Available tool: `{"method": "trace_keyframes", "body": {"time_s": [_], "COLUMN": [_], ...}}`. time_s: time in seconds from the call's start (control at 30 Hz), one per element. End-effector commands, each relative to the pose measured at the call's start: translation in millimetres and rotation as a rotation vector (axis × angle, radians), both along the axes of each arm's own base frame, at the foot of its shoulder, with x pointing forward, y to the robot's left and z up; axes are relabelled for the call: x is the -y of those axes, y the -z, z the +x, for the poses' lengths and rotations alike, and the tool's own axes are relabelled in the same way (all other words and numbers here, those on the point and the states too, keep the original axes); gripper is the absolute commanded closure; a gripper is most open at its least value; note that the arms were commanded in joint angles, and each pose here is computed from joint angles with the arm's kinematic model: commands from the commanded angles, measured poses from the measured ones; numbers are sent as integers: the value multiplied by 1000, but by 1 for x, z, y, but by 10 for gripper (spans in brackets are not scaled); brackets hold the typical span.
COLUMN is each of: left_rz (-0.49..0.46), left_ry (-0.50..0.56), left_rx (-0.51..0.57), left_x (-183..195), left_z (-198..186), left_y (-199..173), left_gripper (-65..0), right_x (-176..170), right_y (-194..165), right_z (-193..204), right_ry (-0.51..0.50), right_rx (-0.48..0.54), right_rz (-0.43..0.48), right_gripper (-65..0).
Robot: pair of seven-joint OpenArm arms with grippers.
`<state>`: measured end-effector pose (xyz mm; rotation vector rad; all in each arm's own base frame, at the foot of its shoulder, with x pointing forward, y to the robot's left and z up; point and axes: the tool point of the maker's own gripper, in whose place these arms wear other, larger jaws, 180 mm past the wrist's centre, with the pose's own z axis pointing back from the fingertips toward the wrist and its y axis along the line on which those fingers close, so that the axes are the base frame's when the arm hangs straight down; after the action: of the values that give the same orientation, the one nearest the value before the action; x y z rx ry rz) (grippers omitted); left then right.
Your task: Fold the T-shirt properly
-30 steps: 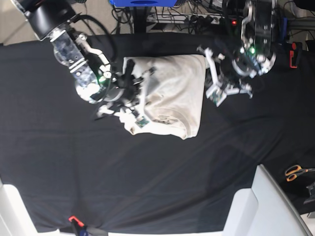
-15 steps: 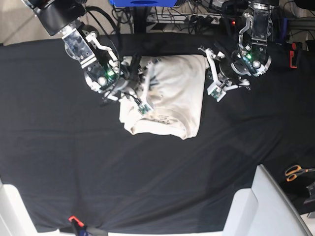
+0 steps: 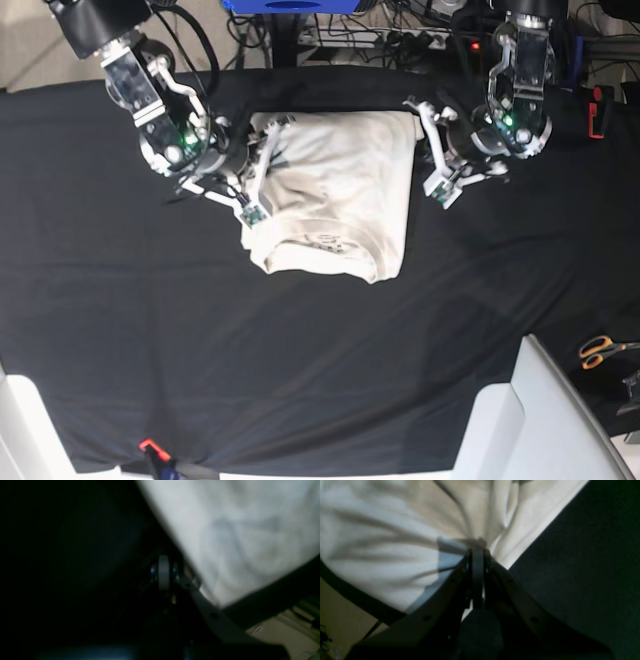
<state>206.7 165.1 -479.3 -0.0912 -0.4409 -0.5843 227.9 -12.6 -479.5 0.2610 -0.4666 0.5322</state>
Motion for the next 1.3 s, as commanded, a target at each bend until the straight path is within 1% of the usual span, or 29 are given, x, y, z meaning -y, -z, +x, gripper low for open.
{"method": "trace_keyframes", "body": {"time_s": [0.0, 0.03, 0.07, 0.13, 0.2, 0.27, 0.33, 0.4, 0.53, 0.63, 0.73, 0.8, 0.83, 0.97, 1.07, 1.13, 1.2, 1.23, 1.27], "left_rz": [-16, -12, -3, 9, 30, 38, 42, 45, 42, 33, -20, -42, -52, -94, -165, -225, -287, -297, -284], "left_ry": [6, 9, 11, 20, 32, 53, 66, 71, 64, 61, 6, -36, -54, -123, -192, -254, -313, -327, -322], "left_rx": [73, 106, 129, 149, 130, 95, 29, -37, -158, -247, -317, -369, -377, -479, -544, -571, -568, -551, -497], "left_x": [2, 2, 0, 0, -5, -5, -5, -7, -8, -7, -5, -10, -12, -6, 5, 14, 24, 25, 23], "left_z": [11, 11, 8, -5, -28, -52, -83, -111, -164, -200, -231, -256, -263, -312, -336, -342, -333, -324, -305], "left_y": [-19, -31, -40, -52, -56, -56, -49, -42, -33, -26, -3, 19, 31, 86, 123, 138, 145, 147, 151], "left_gripper": [0, 0, 0, 0, 0, 0, 0, 0, 0, 0, 0, 0, 0, 0, 0, 0, 0, 0, 0], "right_x": [3, 5, 8, 32, 45, 57, 66, 82, 108, 114, 113, 112, 112, 119, 122, 124, 128, 134, 137], "right_y": [-19, -28, -38, -51, -65, -72, -70, -60, -42, -32, -8, 17, 30, 81, 115, 137, 158, 165, 171], "right_z": [11, 8, 9, 4, -7, -24, -44, -70, -125, -160, -199, -229, -244, -283, -303, -316, -333, -337, -338], "right_ry": [-4, -3, 22, 97, 124, 125, 159, 230, 301, 347, 354, 332, 310, 208, 187, 172, 152, 156, 176], "right_rx": [65, 91, 117, 137, 145, 133, 84, 6, -124, -187, -278, -355, -389, -475, -510, -553, -611, -620, -612], "right_rz": [17, 24, 27, -9, -31, -56, -79, -110, -162, -166, -187, -214, -231, -317, -358, -368, -364, -363, -354], "right_gripper": [-2, -2, -2, -2, -2, -2, -2, -2, -2, -2, -2, -2, -2, -2, -2, -2, -2, -2, -2]}}
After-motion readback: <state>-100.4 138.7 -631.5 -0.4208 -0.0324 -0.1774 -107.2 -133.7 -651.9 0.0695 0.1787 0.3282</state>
